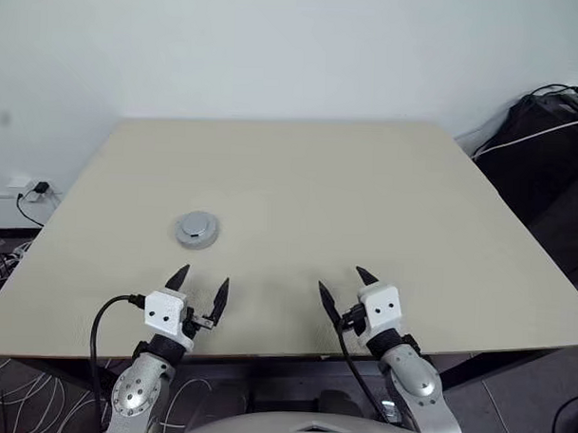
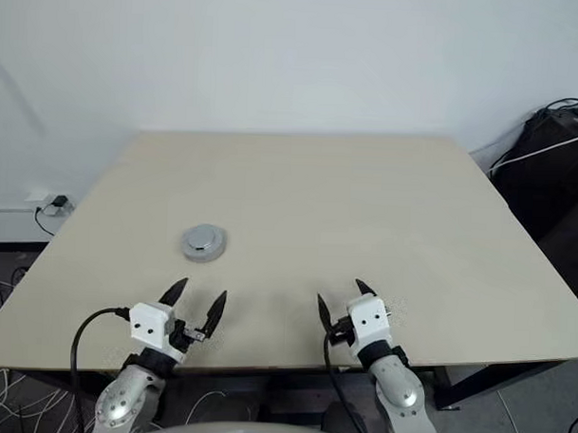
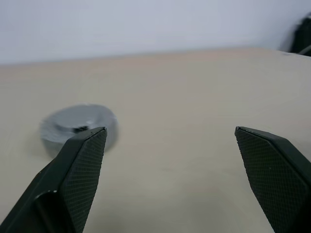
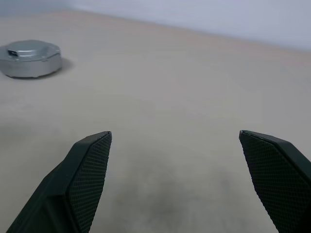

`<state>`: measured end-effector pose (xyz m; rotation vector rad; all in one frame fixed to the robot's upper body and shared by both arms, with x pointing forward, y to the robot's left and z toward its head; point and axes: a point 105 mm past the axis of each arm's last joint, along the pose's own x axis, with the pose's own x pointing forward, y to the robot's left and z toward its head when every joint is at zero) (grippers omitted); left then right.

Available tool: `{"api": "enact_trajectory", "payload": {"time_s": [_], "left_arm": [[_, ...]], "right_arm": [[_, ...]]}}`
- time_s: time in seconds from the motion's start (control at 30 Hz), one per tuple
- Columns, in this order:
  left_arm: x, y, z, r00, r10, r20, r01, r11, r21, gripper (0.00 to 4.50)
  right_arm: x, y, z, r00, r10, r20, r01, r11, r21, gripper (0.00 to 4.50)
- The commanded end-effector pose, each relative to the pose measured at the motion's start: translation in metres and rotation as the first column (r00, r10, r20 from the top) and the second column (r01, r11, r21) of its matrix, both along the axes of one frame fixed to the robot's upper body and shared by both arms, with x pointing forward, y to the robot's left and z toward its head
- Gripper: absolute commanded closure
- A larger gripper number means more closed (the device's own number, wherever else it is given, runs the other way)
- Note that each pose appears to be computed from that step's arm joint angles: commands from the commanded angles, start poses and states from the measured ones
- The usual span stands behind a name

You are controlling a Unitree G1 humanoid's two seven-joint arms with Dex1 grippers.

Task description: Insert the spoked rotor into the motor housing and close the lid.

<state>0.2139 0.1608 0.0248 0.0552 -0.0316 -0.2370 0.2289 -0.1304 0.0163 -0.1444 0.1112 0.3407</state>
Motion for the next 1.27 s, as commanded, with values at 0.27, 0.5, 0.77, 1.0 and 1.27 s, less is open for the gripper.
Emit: {"api": "enact_trajectory", "payload": {"time_s": [0.27,0.5,0.77,1.0,1.27], "left_arm": [[0.002,0.005,0.005,0.992,0.106,0.062,-0.108,0.994,0.021,0.04],[0.003,-0.007,0.007,0.998,0.043,0.046,-0.044,0.999,0.02,0.04],[0.004,-0.003,0.006,0.998,0.044,0.043,-0.045,0.999,0.015,0.04],[0.005,-0.001,0.001,0.999,0.041,0.035,-0.042,0.999,0.02,0.04],[0.003,-0.006,-0.006,1.0,0.021,0.012,-0.021,0.999,0.026,0.04]], "right_arm": [[-0.001,-0.005,0.011,0.999,-0.029,0.04,0.029,1.0,0.012,0.0],[-0.001,-0.007,0.008,0.998,-0.047,0.032,0.047,0.999,0.019,0.0],[0.001,-0.008,0.006,0.998,-0.053,0.033,0.052,0.998,0.025,0.0],[0.001,-0.01,0.005,0.998,-0.057,0.039,0.057,0.998,0.025,0.0],[0.002,-0.01,0.005,0.996,-0.062,0.058,0.061,0.998,0.016,0.0]]}}
